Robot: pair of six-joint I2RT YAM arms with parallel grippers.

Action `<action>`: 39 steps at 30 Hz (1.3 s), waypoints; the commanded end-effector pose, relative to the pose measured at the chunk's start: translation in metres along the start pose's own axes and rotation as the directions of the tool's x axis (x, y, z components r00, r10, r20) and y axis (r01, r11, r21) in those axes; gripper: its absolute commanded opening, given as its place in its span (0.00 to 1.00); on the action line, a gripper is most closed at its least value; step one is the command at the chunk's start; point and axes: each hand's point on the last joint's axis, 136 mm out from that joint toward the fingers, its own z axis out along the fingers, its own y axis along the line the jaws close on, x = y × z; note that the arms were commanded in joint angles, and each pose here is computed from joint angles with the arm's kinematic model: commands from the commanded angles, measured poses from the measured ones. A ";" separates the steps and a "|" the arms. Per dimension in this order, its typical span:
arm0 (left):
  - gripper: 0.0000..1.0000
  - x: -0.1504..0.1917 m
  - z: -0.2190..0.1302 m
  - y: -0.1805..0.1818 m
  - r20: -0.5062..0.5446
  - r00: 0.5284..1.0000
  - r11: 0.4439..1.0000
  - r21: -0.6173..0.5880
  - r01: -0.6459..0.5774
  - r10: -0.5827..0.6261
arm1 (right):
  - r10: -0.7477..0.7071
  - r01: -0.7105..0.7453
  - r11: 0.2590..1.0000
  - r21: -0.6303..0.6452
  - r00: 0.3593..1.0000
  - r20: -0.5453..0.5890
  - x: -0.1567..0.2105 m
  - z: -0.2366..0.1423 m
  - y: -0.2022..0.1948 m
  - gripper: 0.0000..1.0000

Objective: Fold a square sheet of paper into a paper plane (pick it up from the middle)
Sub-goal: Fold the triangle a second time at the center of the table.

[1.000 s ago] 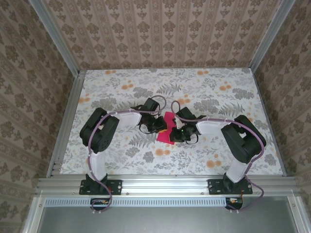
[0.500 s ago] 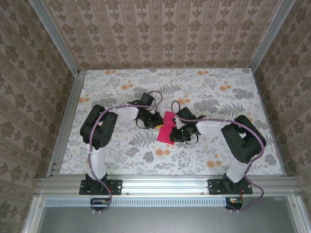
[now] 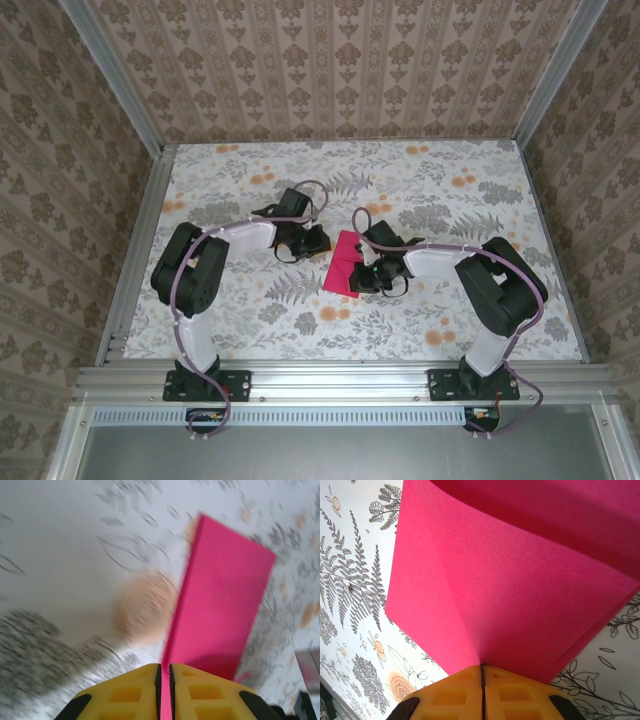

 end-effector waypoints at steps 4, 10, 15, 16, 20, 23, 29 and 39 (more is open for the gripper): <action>0.14 0.028 0.013 -0.027 -0.043 0.998 0.997 0.055 -0.050 0.052 | 0.127 -0.097 0.979 0.179 0.979 -0.162 0.057 0.016 -0.053 0.08; 0.13 0.028 0.029 -0.019 -0.066 0.997 0.999 0.027 -0.025 0.027 | 0.120 -0.097 0.984 0.148 0.981 -0.151 0.053 0.014 -0.046 0.08; 0.11 0.020 0.035 -0.010 -0.052 0.999 1.000 -0.016 -0.017 0.017 | 0.101 -0.089 0.991 0.096 0.987 -0.126 0.043 0.008 -0.033 0.08; 0.11 0.020 0.036 -0.008 -0.054 0.998 1.000 -0.024 -0.015 0.014 | 0.096 -0.086 0.993 0.087 0.988 -0.117 0.040 0.007 -0.030 0.08; 0.09 0.025 0.040 0.002 -0.067 0.998 0.999 -0.048 0.006 -0.009 | 0.067 -0.064 0.997 0.042 0.995 -0.076 0.024 -0.003 -0.014 0.08; 0.08 0.030 0.040 0.008 -0.078 0.996 0.998 -0.056 0.027 -0.031 | 0.049 -0.049 0.999 -0.003 0.998 -0.026 0.008 -0.012 0.003 0.08; 0.08 0.037 0.042 0.014 -0.093 0.994 0.996 -0.067 0.054 -0.060 | 0.042 -0.040 0.998 -0.054 0.998 0.039 -0.019 -0.017 0.023 0.09; 0.08 0.040 0.044 0.020 -0.099 0.991 0.994 -0.077 0.083 -0.091 | 0.058 -0.058 0.998 0.010 0.998 0.002 -0.029 0.004 0.012 0.09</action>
